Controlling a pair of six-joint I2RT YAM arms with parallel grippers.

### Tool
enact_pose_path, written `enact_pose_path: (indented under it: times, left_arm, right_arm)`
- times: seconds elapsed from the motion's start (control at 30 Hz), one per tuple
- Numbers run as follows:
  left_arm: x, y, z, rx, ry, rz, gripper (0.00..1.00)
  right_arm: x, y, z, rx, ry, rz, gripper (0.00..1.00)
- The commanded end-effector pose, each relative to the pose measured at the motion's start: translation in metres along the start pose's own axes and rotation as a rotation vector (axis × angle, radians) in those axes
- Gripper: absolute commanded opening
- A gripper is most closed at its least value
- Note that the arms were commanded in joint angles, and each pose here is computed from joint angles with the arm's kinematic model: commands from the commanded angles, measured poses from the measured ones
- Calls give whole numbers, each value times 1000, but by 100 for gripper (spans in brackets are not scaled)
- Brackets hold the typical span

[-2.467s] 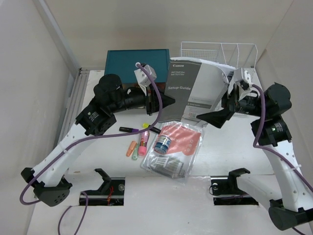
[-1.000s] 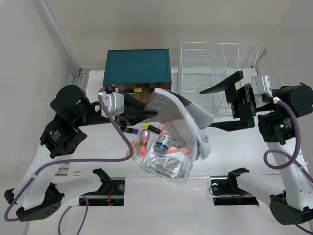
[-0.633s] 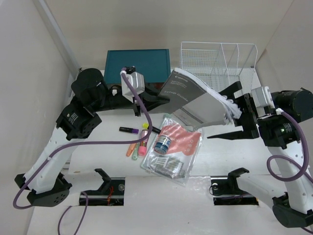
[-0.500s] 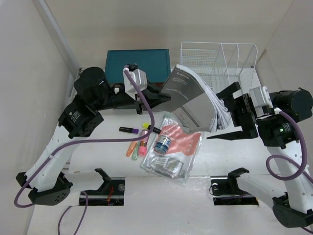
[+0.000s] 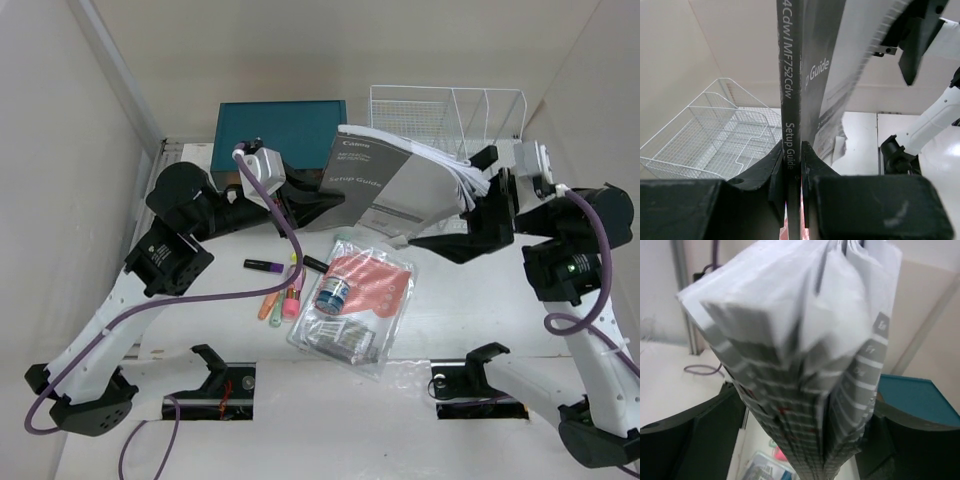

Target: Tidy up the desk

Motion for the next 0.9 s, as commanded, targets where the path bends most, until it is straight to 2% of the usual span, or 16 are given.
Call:
enact_pose_path:
  times: [0.0,0.1,0.13,0.33,0.43,0.47,0.57,0.6,0.63,0.7,0.73,0.77,0.87]
  left_arm:
    - [-52,10,7,-79,-91,-224,0]
    - [-48,8,7,-78,-80,-225,0]
    - [-44,6,5,-65,-67,-217,0]
    - [-45,7,3,-58,-66,-244,0]
    - [-43,6,3,-56,-55,-244,0]
    - [-43,6,3,-56,-55,-244,0]
    - [-38,6,3,-66,-28,-219,2]
    - [-35,6,5,-77,-20,-208,18]
    - [-34,7,6,-88,-9,-191,57]
    - [-28,7,10,-126,-1,-162,83]
    - [-26,8,11,-141,13,-139,94]
    - [-27,13,12,-162,6,-135,100]
    - [-29,27,16,-256,9,-111,100]
  right_arm:
    - [-7,-4,-15,112,-65,-98,81]
    - [-7,-5,-26,164,-87,-133,70]
    - [-3,-4,-30,181,-100,-135,63]
    - [6,-3,-38,185,-147,-171,39]
    - [7,-2,-43,190,-148,-180,6]
    - [7,-2,-43,190,-148,-180,0]
    - [8,1,-51,219,-150,-183,0]
    - [7,3,-54,240,-146,-190,0]
    - [8,6,-63,274,-149,-196,0]
    - [11,11,-76,316,-148,-196,0]
    - [12,16,-86,356,-140,-199,0]
    - [15,19,-92,373,-146,-196,0]
    - [33,36,-133,492,-197,-174,0]
Point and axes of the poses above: each gripper's point midway between its finger pads, its own y axis back along the fingers, its own z axis along the line the jaws close on, x = y × z, the point moved 5 cm from there along y, back along the fingers, and after that the axes turned 11 degrees about -y, right-handed, at the moved point
